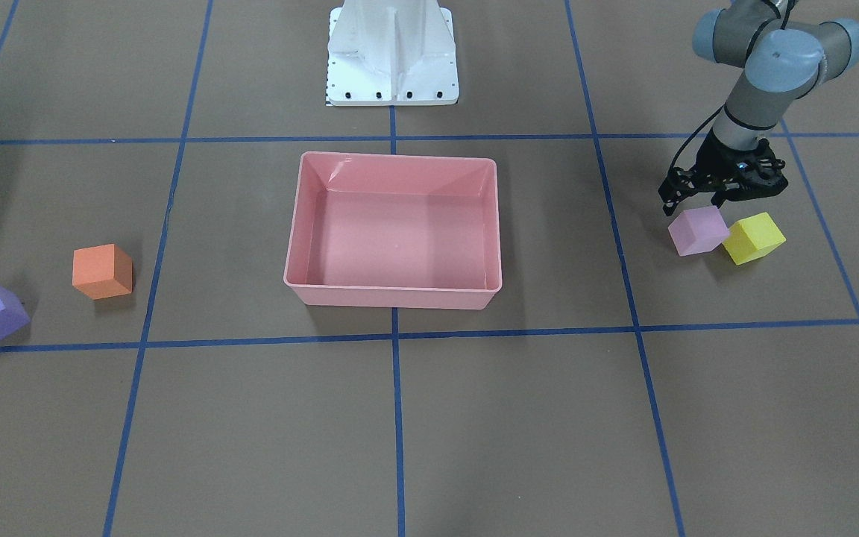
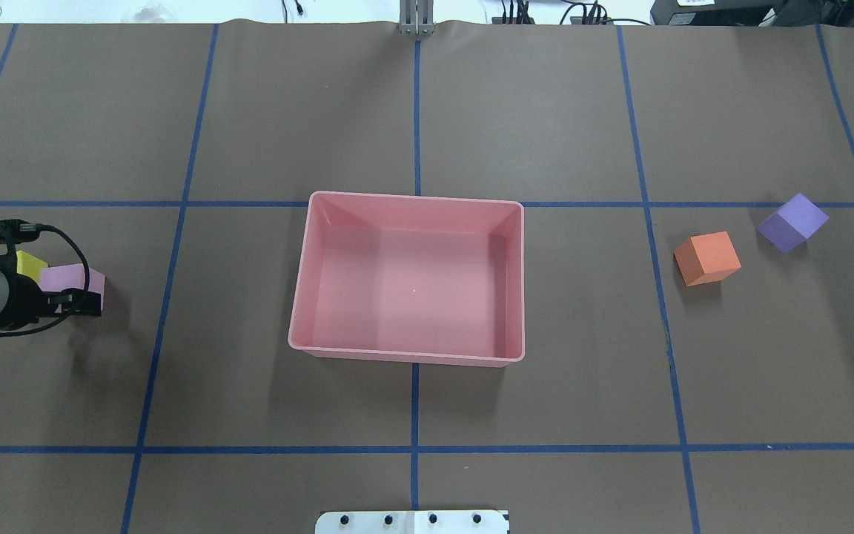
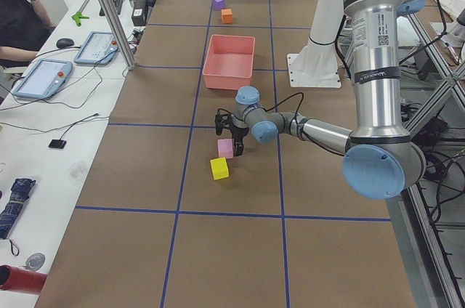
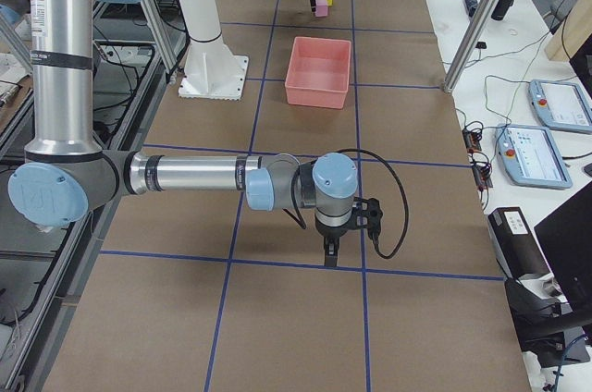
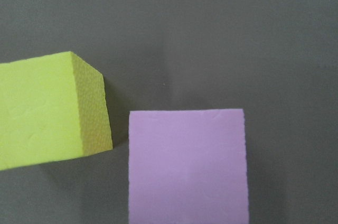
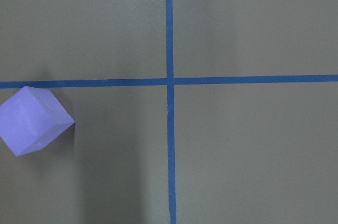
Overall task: Place blocks into pink bin with both arms
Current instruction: 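Lower the left gripper onto the pink cube beside the yellow cube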
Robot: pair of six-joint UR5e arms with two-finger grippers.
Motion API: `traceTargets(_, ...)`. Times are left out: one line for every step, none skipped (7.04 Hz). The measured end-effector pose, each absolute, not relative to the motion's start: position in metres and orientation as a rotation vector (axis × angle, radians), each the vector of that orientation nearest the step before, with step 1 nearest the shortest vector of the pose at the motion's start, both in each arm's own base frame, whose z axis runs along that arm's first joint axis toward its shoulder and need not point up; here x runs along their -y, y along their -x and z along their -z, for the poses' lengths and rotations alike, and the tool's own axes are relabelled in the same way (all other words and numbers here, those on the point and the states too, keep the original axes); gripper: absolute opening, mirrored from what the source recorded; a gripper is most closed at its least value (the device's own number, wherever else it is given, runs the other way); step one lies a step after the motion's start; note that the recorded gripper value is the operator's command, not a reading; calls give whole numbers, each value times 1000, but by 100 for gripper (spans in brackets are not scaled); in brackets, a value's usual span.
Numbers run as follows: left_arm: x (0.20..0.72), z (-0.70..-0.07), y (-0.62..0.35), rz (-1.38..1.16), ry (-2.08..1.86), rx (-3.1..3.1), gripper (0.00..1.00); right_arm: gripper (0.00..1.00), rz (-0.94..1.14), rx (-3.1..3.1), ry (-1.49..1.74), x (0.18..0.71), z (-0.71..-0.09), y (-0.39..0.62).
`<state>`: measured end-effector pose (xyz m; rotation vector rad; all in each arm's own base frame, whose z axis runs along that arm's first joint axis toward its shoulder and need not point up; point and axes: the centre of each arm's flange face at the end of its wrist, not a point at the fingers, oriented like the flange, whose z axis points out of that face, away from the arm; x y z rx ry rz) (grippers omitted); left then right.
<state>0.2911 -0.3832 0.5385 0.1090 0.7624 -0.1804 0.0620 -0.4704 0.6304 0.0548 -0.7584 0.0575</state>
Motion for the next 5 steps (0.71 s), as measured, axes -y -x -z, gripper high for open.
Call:
traceTargets(385, -539, -293, 181, -111, -761, 100, 100, -57, 758, -55, 470, -630, -62)
traceTargets(386, -540, -294, 180, -111, -759, 100, 100, -57, 758, -55, 470, -630, -62)
traceTargets(386, -543, -294, 180, -109, -755, 100, 100, -57, 758, -55, 470, -630, -62)
traceTargets(386, -545, -294, 181, -107, -752, 100, 100, -57, 758, -55, 470, -630, -62)
traceTargets(387, -546, -294, 181, -106, -750, 100, 100, -58, 758, -55, 470, -630, -62)
